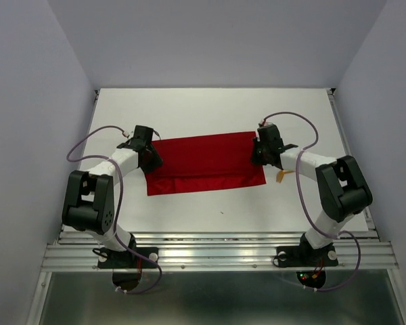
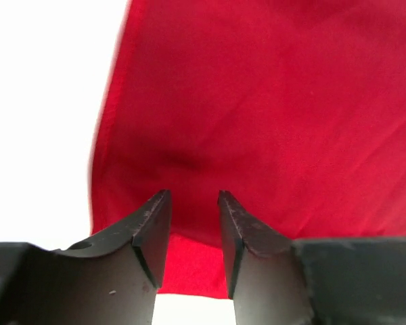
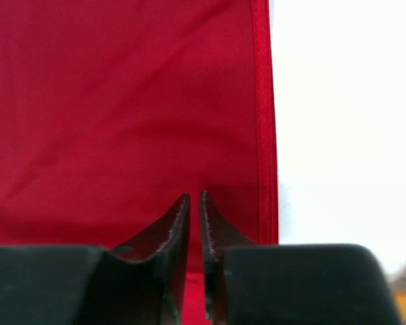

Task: Fold the napkin into a case and place the utensils inside
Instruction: Fold and flatten the napkin at the center of the board.

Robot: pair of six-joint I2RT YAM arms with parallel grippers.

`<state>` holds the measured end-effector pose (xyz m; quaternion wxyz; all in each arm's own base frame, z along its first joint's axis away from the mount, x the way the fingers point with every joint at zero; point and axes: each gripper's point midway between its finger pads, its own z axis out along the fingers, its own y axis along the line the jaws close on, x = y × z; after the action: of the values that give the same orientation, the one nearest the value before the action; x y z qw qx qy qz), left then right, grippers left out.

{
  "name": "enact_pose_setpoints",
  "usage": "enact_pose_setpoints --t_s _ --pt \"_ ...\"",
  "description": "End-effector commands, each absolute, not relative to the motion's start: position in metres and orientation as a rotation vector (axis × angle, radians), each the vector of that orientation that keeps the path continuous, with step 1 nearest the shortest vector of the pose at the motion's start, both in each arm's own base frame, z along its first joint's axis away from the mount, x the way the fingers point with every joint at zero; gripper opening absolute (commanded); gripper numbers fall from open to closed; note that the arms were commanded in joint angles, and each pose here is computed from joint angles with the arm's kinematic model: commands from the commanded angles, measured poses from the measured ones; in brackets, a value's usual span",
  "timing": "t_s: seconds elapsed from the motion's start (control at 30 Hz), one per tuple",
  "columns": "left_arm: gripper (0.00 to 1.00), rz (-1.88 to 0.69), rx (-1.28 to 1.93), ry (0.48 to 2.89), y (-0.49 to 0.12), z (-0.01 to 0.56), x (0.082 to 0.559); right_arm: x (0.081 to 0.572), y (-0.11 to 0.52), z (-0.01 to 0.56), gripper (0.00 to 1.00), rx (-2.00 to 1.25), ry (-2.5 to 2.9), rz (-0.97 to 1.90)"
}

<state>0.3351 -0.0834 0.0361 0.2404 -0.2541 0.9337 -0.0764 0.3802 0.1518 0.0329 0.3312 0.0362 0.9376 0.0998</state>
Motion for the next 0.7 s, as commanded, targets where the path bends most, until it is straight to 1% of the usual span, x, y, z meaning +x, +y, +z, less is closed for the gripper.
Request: enact_pose_setpoints --t_s 0.0,0.03,0.07,0.1,0.17,0.23,0.33,0.5,0.67 --pt "0.46 -0.049 -0.749 2.494 -0.052 0.067 0.336 0.386 0.167 0.093 0.21 0.067 2.308 0.401" --pt "0.47 -0.035 -0.762 2.500 -0.048 0.065 0.333 0.385 0.167 0.097 0.22 0.070 2.298 0.408" --pt "0.60 -0.048 -0.768 2.493 -0.044 0.068 0.332 0.381 0.166 0.102 0.24 0.074 2.288 0.416" --pt "0.61 -0.040 -0.783 2.510 -0.041 0.062 0.323 0.380 0.165 0.103 0.25 0.082 2.285 0.417" --pt "0.61 -0.067 -0.808 2.492 -0.042 0.066 0.315 0.377 0.164 0.102 0.27 0.082 2.287 0.419" --pt "0.57 -0.087 -0.814 2.494 -0.043 0.062 0.302 0.374 0.163 0.099 0.28 0.078 2.300 0.414" --pt "0.54 -0.094 -0.838 2.494 -0.042 0.057 0.292 0.371 0.169 0.096 0.31 0.053 2.322 0.443" --pt "0.54 -0.115 -0.845 2.530 -0.047 0.044 0.289 0.371 0.174 0.097 0.33 0.040 2.325 0.476" --pt "0.47 -0.142 -0.831 2.578 -0.052 0.028 0.283 0.370 0.169 0.098 0.34 0.047 2.323 0.445"
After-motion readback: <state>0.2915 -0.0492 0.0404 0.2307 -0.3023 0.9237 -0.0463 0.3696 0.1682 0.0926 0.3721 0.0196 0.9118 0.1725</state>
